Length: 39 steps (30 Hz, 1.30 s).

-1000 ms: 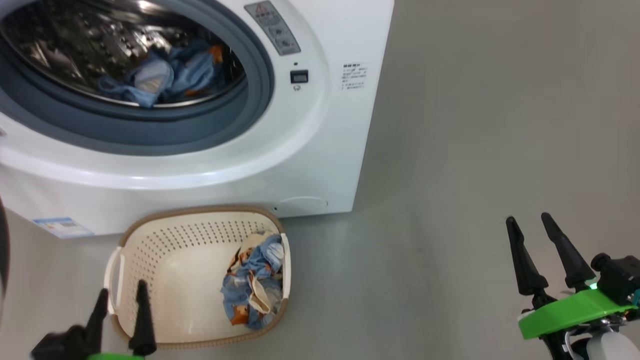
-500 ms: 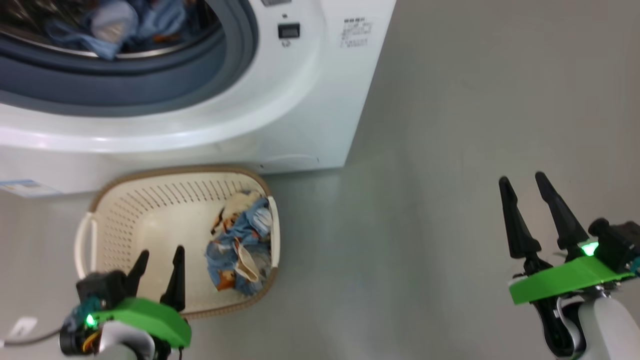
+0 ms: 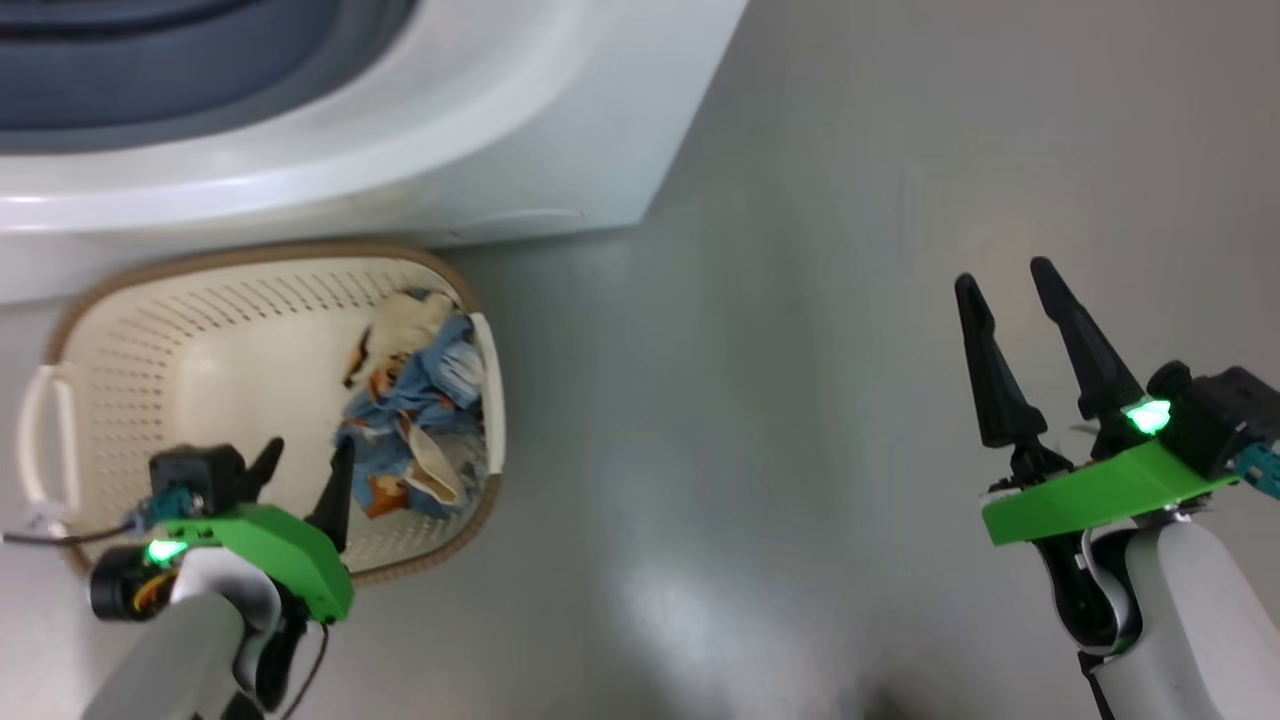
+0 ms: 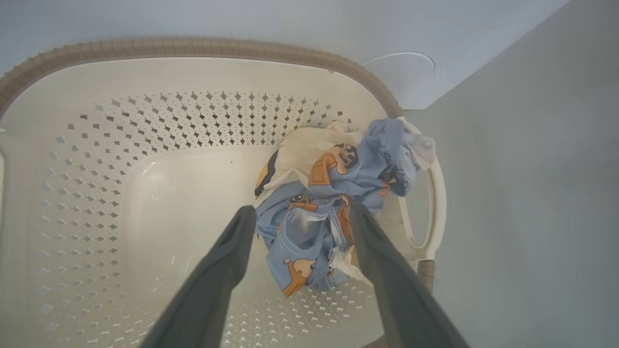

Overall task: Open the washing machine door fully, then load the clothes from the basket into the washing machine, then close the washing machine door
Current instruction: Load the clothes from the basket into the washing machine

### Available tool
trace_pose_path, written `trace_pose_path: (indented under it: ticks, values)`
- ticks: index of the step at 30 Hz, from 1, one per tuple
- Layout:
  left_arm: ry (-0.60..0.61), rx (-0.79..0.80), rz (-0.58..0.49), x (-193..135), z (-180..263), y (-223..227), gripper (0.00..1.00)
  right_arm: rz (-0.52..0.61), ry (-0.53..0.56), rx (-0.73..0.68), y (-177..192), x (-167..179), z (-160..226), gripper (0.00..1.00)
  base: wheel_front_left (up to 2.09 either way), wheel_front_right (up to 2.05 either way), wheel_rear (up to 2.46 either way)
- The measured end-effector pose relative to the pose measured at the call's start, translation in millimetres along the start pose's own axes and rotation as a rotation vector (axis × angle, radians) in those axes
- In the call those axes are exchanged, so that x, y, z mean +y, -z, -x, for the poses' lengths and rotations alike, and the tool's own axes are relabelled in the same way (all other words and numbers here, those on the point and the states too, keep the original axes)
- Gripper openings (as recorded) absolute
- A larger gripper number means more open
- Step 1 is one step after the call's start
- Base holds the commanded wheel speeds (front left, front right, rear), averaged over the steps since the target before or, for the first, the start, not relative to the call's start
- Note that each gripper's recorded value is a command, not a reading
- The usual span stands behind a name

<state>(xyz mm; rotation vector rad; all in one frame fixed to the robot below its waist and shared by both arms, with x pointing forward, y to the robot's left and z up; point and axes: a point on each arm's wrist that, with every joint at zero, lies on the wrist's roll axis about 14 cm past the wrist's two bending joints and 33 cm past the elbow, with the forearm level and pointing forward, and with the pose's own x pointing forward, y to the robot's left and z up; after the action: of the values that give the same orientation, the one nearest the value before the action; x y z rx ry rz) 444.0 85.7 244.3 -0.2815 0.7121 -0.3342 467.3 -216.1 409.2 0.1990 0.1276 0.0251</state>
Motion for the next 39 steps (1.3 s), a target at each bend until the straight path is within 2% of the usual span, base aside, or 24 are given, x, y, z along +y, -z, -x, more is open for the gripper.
trace_pose_path:
  ticks: [14, 23, 32, 33, 34, 35, 39]
  values:
    - [0.134, 0.176, -0.081, -8, -53, 41, 1.0, 0.021, 0.011, 0.058, 29, -12, -17, 1.0, 0.0, 0.0, 0.0]
    - [0.229, 0.246, -0.092, -23, -68, 55, 1.0, 0.028, 0.021, 0.088, 41, -16, -17, 1.0, 0.0, 0.0, 0.0]
    - [0.253, 0.281, -0.102, -28, -78, 61, 1.0, 0.035, 0.02, 0.089, 41, -17, -17, 1.0, 0.0, 0.0, 0.0]
    - [0.253, 0.285, -0.099, -28, -79, 62, 0.72, 0.036, 0.02, 0.089, 41, -17, -16, 1.0, 0.0, 0.0, 0.0]
    - [0.252, 0.29, -0.095, -29, -78, 63, 0.11, 0.037, 0.02, 0.088, 40, -17, -16, 1.0, 0.0, 0.0, 0.0]
    - [0.249, 0.293, -0.092, -28, -78, 63, 0.0, 0.038, 0.019, 0.087, 39, -17, -16, 1.0, 0.0, 0.0, 0.0]
    - [0.232, 0.293, -0.066, -27, -77, 60, 0.0, 0.044, 0.013, 0.078, 35, -17, -16, 1.0, 0.0, 0.0, 0.0]
